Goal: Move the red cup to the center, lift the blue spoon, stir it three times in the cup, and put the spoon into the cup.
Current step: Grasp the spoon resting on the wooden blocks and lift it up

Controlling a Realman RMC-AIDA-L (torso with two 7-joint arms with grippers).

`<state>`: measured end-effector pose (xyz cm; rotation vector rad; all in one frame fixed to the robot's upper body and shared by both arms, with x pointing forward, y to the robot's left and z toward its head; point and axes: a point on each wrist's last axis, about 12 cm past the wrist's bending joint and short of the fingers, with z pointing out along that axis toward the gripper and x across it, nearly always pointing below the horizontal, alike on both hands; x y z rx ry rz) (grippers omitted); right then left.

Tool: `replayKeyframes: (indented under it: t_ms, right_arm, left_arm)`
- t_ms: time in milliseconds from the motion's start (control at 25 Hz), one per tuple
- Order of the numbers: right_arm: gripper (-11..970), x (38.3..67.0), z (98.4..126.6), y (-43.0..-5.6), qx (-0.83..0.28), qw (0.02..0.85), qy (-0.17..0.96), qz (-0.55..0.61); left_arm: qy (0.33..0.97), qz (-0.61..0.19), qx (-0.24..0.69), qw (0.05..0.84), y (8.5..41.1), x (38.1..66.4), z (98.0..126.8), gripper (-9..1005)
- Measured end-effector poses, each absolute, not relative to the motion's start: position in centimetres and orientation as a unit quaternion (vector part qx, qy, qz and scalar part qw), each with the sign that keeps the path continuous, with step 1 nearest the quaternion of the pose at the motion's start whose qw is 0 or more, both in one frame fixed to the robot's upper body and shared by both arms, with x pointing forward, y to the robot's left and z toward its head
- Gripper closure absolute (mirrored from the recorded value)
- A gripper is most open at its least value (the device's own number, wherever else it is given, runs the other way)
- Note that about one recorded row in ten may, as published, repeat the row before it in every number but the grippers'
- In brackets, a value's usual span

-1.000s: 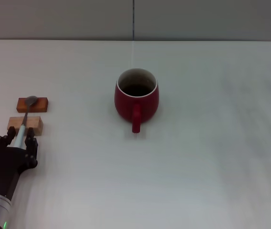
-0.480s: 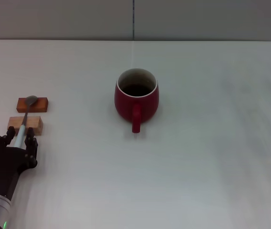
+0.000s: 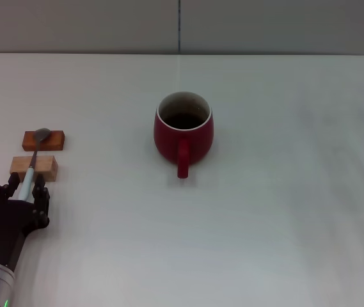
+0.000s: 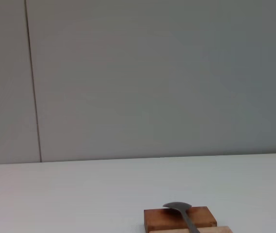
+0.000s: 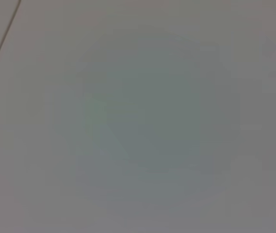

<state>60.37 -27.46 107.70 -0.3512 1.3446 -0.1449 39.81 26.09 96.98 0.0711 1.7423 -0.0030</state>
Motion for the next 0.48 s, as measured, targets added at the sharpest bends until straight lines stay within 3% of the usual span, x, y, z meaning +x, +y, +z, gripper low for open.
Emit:
replayKeyframes:
  t_ms: [480]
  right_arm:
    - [954, 60.30, 107.73, -27.45, -0.161, 0.768, 0.617, -0.066]
  left_arm:
    - [0.763, -0.003, 0.034, 0.646, 25.97, 40.08, 97.07, 600]
